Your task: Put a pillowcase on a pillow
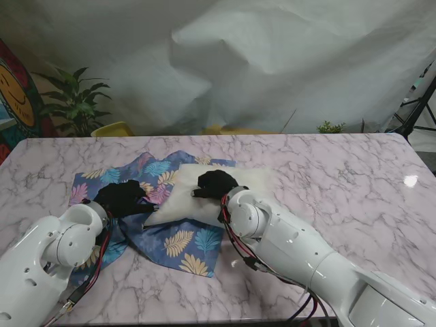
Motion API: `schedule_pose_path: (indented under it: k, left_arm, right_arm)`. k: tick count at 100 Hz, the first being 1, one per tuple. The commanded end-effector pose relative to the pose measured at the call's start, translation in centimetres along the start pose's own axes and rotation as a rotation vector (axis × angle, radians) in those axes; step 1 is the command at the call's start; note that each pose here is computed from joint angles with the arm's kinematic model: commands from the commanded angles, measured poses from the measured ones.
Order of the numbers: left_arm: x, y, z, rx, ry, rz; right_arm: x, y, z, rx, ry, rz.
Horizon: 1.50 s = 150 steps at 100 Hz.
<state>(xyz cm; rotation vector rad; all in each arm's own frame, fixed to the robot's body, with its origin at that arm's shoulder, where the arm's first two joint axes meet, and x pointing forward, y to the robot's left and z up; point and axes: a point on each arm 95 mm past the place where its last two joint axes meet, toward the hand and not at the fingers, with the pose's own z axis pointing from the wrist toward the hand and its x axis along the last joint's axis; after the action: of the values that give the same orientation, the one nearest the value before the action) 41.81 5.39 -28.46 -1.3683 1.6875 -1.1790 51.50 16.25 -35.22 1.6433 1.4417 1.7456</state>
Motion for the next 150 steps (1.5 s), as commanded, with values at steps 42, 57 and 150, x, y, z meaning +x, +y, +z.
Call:
schedule_pose_path:
  k: [42,57,150]
  left_arm:
    - [1.7,3.1,0.0,0.066,-0.072,-0.089]
    - [1.9,3.0,-0.3,0.073,-0.066,-0.11]
    - [4.2,3.2,0.1,0.076,-0.091,0.201]
  right_arm:
    - [0.6,-0.1,0.2,0.015,0.026,-0.005]
    - [0.5,-0.1,0.5,0.027,0.026,-0.002]
    - [0.9,0.6,0.6,0.029,0.034,-0.001]
